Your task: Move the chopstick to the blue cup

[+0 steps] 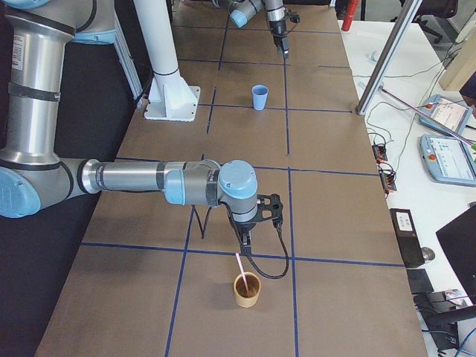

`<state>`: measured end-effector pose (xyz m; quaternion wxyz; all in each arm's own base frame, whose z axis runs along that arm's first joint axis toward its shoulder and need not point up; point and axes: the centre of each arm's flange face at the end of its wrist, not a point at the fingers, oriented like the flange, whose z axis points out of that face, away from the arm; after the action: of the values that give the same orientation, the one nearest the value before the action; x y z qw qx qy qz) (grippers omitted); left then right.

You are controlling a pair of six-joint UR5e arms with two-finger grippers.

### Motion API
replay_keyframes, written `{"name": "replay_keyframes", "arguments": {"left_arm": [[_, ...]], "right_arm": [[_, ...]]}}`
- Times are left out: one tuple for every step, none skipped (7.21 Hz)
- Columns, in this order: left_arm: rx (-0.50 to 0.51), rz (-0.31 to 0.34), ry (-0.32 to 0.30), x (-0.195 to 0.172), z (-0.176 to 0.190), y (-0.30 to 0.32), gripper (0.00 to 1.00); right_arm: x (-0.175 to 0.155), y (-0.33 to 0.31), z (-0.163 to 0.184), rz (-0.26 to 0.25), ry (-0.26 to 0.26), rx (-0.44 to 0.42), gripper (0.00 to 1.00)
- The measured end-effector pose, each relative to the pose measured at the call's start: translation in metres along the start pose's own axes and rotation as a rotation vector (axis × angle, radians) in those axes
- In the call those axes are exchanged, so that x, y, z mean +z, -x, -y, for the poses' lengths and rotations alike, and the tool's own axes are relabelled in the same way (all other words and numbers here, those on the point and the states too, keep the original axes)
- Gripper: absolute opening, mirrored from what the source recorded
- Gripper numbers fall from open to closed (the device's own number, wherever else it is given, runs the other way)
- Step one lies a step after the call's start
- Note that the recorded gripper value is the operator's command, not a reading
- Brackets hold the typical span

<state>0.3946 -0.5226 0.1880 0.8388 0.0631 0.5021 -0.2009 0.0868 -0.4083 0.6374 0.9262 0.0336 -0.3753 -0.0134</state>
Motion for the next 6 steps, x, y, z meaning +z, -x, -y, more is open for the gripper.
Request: {"name": "replay_keyframes", "arguments": {"left_arm": [[-0.003,0.003,0.000,0.001,0.000,0.003,1.00],[-0.007,0.004,-0.001,0.001,0.001,0.004,1.00],[-0.010,0.004,-0.001,0.000,0.000,0.005,1.00],[-0.010,0.003,-0.001,0.000,0.000,0.005,1.00],[-0.010,0.002,0.000,0.000,-0.001,0.005,1.00],[-0.010,0.003,0.001,0.000,-0.002,0.005,1.00]], "right_arm": [[0.015,-0.007,0.007,0.000,0.028,0.031,0.97],[0.027,-0.014,0.009,0.000,0.051,0.060,0.96],[0.036,-0.021,0.008,-0.002,0.069,0.083,0.92],[0.041,-0.027,0.004,-0.008,0.081,0.096,0.85],[0.044,-0.030,0.000,-0.016,0.091,0.108,0.81],[0.047,-0.033,-0.005,-0.021,0.100,0.126,0.70]]}}
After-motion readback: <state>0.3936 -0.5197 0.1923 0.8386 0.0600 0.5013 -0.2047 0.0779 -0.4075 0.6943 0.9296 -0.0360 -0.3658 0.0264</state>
